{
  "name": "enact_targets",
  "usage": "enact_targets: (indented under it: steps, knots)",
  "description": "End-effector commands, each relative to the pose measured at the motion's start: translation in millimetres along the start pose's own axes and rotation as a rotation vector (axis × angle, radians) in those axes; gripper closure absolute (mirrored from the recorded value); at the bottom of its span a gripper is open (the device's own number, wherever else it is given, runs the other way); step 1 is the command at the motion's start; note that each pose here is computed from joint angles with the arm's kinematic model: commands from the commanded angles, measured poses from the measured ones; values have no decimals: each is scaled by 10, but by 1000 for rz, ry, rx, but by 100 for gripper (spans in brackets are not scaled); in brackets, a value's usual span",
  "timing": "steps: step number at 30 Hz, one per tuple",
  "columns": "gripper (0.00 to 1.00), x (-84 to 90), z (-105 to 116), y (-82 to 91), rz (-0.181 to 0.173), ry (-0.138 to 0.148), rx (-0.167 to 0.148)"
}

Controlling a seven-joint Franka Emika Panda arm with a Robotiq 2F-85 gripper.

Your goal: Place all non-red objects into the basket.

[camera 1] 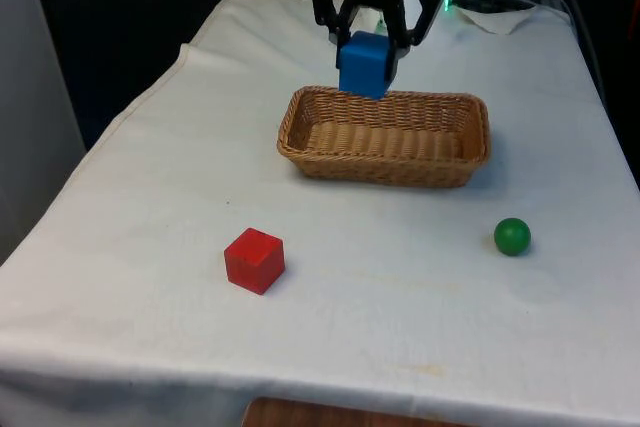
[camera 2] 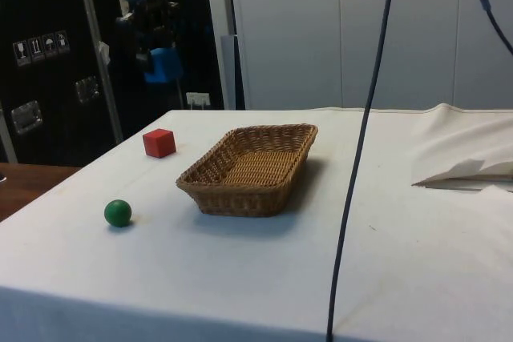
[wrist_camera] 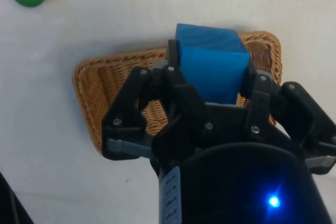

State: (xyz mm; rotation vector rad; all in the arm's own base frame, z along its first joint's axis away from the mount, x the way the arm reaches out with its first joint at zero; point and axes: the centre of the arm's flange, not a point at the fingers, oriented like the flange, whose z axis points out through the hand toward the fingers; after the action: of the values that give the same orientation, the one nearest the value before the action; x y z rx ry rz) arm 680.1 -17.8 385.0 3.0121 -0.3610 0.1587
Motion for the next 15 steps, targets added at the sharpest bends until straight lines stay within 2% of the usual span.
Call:
enact_targets:
  steps: [1,3,9,10,11,15]
  knots:
    - [100,-21,-1,12,-2,-3,1]
    - [100,-94,-27,30,-11,2,13]
    - [100,-266,-9,86,-23,-16,21]
    - [100,-227,12,82,-20,-27,16]
    - [100,-291,-4,97,-24,-20,22]
    - [100,-409,18,148,-31,-33,23]
